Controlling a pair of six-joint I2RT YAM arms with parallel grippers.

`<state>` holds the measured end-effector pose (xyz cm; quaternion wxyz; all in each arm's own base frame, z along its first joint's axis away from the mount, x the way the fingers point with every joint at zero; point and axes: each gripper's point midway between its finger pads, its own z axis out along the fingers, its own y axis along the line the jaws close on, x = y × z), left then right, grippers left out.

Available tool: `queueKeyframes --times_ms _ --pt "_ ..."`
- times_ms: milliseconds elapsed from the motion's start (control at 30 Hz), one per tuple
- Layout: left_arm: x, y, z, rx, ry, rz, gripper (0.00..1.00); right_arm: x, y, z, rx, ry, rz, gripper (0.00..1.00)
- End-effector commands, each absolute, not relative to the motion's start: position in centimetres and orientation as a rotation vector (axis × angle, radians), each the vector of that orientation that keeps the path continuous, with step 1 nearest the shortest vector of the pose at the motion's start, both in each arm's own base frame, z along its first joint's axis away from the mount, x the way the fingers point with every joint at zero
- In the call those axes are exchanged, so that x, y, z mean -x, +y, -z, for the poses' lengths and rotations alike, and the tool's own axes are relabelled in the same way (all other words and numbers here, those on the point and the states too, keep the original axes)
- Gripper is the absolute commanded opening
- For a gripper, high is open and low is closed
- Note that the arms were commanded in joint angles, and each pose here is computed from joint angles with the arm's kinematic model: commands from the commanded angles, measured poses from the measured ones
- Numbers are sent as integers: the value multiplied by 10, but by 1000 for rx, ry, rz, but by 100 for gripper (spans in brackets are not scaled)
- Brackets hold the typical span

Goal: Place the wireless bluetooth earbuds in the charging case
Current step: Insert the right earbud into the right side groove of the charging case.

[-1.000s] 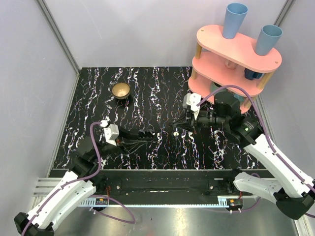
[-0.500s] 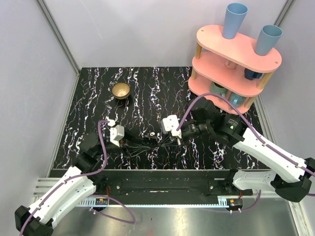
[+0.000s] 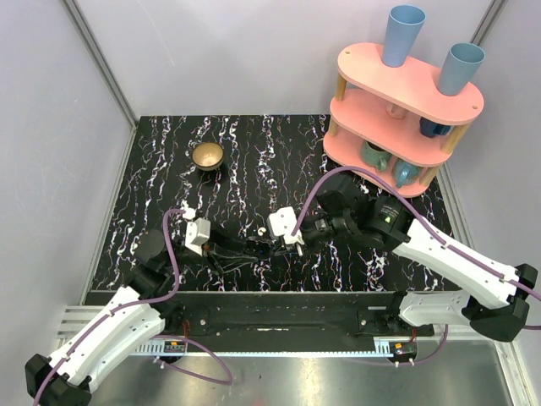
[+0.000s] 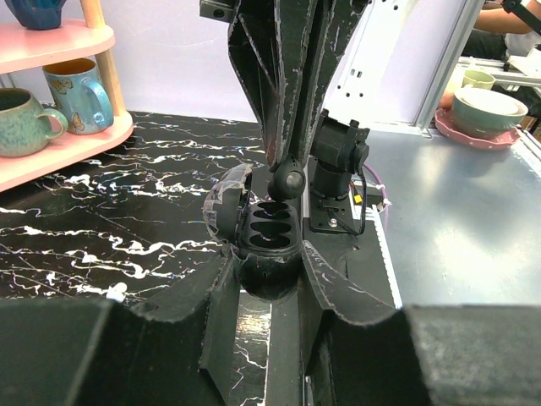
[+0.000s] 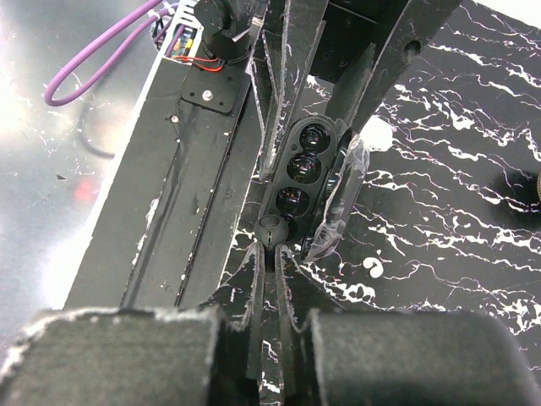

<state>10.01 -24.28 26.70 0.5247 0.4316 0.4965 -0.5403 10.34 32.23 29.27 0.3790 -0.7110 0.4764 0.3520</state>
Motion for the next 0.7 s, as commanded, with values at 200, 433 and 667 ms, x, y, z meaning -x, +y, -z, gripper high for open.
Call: queueKeyframes --times_ms 200,433,667 --pt "-94 -243 -289 -1051 1094 1291 11 -113 339 -319 1765 1096 -834 0" --pt "-98 -243 -289 -1036 1101 1281 11 -116 347 -305 1785 1139 -831 0" --pt "-105 -239 -292 -992 1084 1215 11 -113 347 -291 1824 1189 -833 0"
